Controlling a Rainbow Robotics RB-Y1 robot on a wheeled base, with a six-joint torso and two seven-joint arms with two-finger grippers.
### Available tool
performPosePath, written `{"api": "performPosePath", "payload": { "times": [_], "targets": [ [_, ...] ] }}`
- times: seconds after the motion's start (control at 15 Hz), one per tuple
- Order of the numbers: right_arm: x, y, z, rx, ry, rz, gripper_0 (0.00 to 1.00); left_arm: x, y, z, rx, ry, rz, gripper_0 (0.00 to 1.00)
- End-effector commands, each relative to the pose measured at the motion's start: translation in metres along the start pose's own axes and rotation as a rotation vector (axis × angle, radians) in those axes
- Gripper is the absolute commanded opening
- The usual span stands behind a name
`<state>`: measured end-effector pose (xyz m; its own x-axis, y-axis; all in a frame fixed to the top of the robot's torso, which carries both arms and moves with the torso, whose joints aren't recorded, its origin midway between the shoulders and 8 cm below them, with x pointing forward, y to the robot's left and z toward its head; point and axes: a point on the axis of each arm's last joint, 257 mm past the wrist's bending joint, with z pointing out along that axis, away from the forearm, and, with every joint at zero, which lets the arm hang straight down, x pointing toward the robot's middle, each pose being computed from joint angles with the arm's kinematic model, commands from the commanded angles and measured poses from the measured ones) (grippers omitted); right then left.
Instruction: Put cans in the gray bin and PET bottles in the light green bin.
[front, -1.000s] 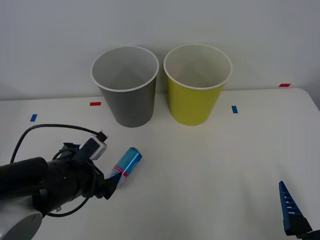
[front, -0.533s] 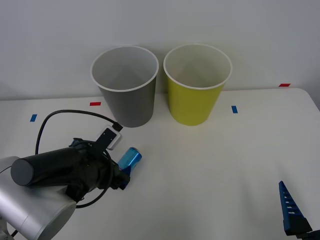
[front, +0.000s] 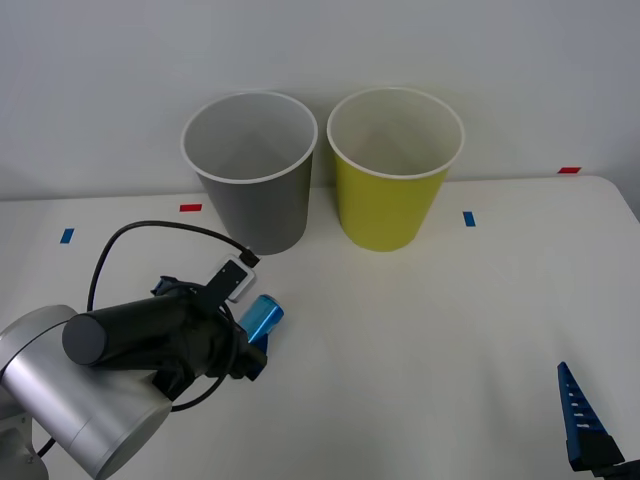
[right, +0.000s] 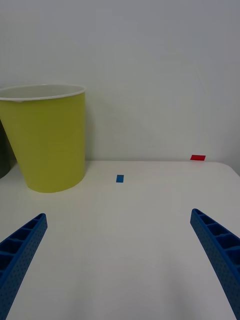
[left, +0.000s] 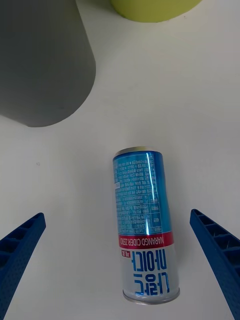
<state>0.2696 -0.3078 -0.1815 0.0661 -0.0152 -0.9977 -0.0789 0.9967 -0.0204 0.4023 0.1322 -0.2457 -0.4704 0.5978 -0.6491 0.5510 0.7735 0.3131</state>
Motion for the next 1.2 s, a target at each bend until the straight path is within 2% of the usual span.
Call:
{"api": "performPosePath", "payload": {
  "times": [0.07, 0.2, 0.53, 0.6, 0.73, 0.87, 1.0, 1.2],
  "targets": [
    [0.0, 0.0, 0.0, 0.0, 0.0, 0.0, 1.0, 0.002, 0.002, 0.011, -0.006, 0.014, 0.005, 1.0],
    [0.0, 0.0, 0.0, 0.0, 0.0, 0.0, 1.0, -0.001, 0.001, 0.018, -0.004, 0.023, 0.002, 1.0],
    [0.0, 0.0, 0.0, 0.0, 0.0, 0.0, 1.0, -0.008, -0.007, 0.038, 0.017, 0.047, -0.055, 1.0],
    [0.0, 0.0, 0.0, 0.0, 0.0, 0.0, 1.0, -0.009, -0.01, 0.038, 0.019, 0.065, -0.05, 1.0],
    [0.0, 0.0, 0.0, 0.0, 0.0, 0.0, 1.0, -0.012, -0.017, 0.039, 0.013, 0.116, -0.076, 1.0],
    [0.0, 0.0, 0.0, 0.0, 0.0, 0.0, 1.0, -0.005, -0.023, 0.045, 0.009, 0.188, -0.073, 1.0],
    [0.0, 0.0, 0.0, 0.0, 0.0, 0.0, 1.0, -0.002, -0.026, 0.053, 0.032, 0.225, -0.089, 1.0],
    [0.0, 0.0, 0.0, 0.0, 0.0, 0.0, 1.0, 0.005, -0.029, 0.063, 0.04, 0.276, -0.087, 1.0]
  ]
}}
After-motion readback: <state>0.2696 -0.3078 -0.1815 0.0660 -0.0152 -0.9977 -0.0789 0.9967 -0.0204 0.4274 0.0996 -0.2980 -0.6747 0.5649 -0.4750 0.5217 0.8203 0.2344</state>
